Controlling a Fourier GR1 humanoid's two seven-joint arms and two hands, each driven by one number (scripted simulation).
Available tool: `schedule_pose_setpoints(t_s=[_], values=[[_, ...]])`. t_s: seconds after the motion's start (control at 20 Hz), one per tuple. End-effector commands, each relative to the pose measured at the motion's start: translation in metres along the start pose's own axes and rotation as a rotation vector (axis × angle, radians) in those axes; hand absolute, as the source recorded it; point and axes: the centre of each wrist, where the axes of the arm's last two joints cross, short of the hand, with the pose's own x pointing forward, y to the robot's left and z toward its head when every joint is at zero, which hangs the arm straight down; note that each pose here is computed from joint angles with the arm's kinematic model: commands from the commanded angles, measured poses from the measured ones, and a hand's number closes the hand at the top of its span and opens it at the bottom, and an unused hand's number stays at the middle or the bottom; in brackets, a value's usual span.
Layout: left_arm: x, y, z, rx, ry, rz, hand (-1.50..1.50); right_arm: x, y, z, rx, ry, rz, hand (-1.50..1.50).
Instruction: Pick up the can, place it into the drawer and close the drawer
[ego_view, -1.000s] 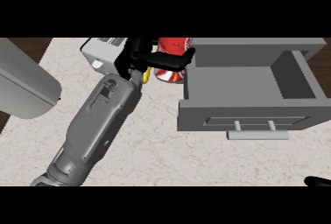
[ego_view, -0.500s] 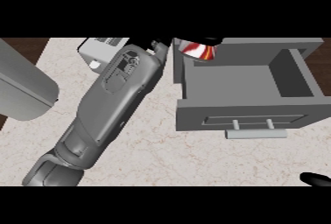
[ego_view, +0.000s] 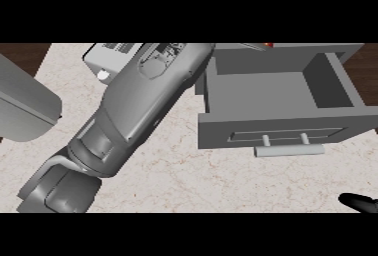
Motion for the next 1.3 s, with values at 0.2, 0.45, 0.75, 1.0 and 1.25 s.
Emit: schedule_pose_setpoints(t_s=[0.2,0.45,0.75,1.0,1.25], values=[[0.016,-0.014,-0.009,0.050,0.026,-0.065,1.50,0.016,0.000,-0.010,0.033,-0.024,-0.002,-1.50],[-0.004,-0.008,-0.012,0.117,0.016,-0.077,1.50,0.013,0.006,-0.003,0.050,-0.020,-0.008,-1.50],[-0.003,-0.010,-0.014,0.210,-0.008,-0.105,-1.50,0.015,0.005,-0.023,0.078,-0.023,0.007,-1.50],[0.014,-0.016,-0.014,0.210,0.001,-0.083,-1.50,0.018,0.004,-0.028,0.078,-0.073,0.095,-1.50],[0.013,-0.015,-0.014,0.232,-0.001,-0.021,-1.50,0.022,0.013,-0.025,0.145,-0.144,0.181,-1.50]])
